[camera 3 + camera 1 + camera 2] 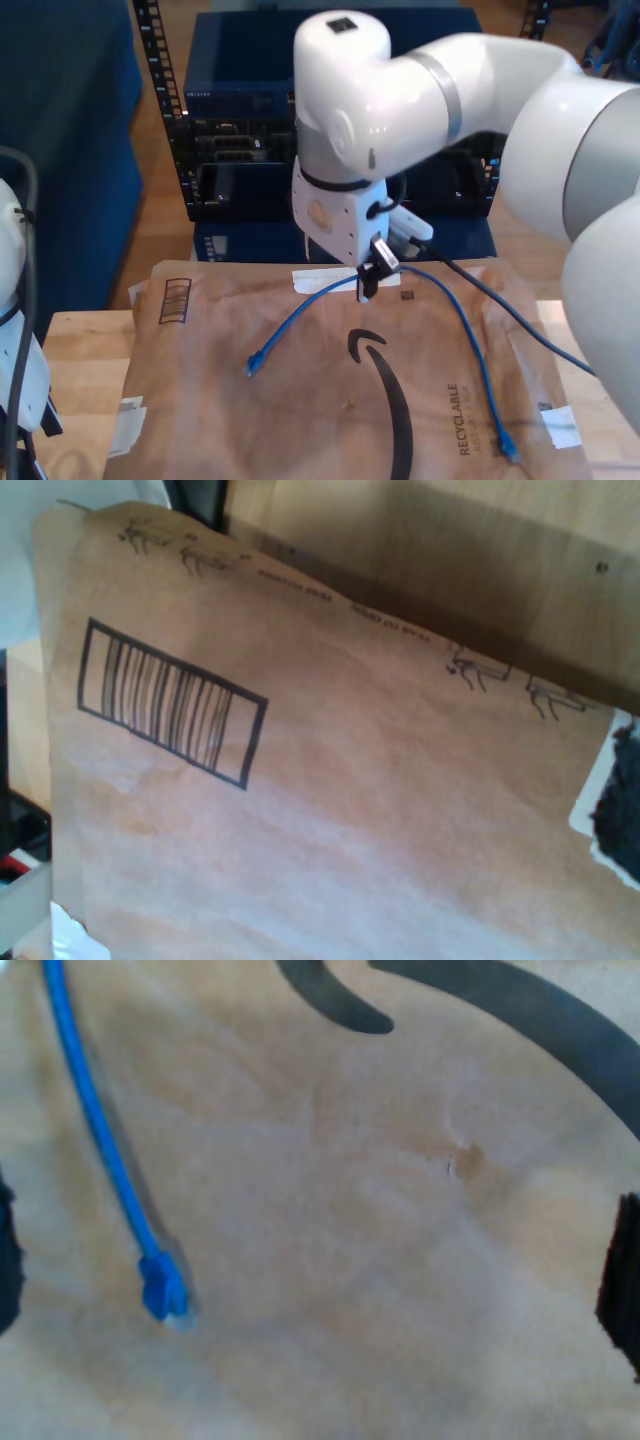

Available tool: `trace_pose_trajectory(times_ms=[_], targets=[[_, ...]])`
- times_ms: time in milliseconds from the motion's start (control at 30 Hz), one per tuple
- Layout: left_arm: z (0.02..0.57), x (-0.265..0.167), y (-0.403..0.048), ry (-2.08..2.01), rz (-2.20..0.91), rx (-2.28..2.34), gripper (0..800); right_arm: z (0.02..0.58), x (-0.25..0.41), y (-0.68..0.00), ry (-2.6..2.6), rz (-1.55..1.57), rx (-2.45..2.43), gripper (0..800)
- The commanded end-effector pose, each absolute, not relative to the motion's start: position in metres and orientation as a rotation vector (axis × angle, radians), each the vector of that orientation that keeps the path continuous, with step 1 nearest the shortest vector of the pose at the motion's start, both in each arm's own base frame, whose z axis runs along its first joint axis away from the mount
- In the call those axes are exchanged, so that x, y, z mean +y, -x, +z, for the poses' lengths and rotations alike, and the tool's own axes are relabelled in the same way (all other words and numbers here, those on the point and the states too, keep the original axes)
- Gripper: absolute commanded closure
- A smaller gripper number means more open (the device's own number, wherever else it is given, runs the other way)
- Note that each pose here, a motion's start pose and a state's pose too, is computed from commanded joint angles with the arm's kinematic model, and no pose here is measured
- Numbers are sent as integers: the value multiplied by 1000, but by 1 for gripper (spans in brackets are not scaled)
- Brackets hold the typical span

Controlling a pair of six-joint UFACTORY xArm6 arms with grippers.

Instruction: Grab the cable and plug it in

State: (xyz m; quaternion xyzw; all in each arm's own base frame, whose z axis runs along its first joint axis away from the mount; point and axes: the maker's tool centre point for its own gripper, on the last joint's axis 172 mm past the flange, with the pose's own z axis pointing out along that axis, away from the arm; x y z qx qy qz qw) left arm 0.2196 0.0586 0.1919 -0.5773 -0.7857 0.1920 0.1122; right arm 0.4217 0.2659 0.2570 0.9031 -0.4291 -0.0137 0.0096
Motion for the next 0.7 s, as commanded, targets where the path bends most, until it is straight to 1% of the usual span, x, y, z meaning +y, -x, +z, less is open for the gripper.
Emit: trace_pose_trajectory(times_ms=[67,167,267,433,567,700], targets=[[192,57,-220,1696,568,-2311,0,267,269,-424,-2828,-38,-1341,4],[192,45,-226,1704,615,-2346,0,272,279,-424,-2847,-29,-1321,4],[191,42,-227,1702,631,-2351,0,274,292,-428,-2873,-22,-1282,4],[188,42,-226,1696,641,-2343,0,255,309,-416,-2904,-58,-1105,4],[188,42,-226,1697,642,-2341,0,248,313,-418,-2904,-61,-1095,4],[188,42,-226,1698,641,-2342,0,230,317,-419,-2882,-86,-1069,4]])
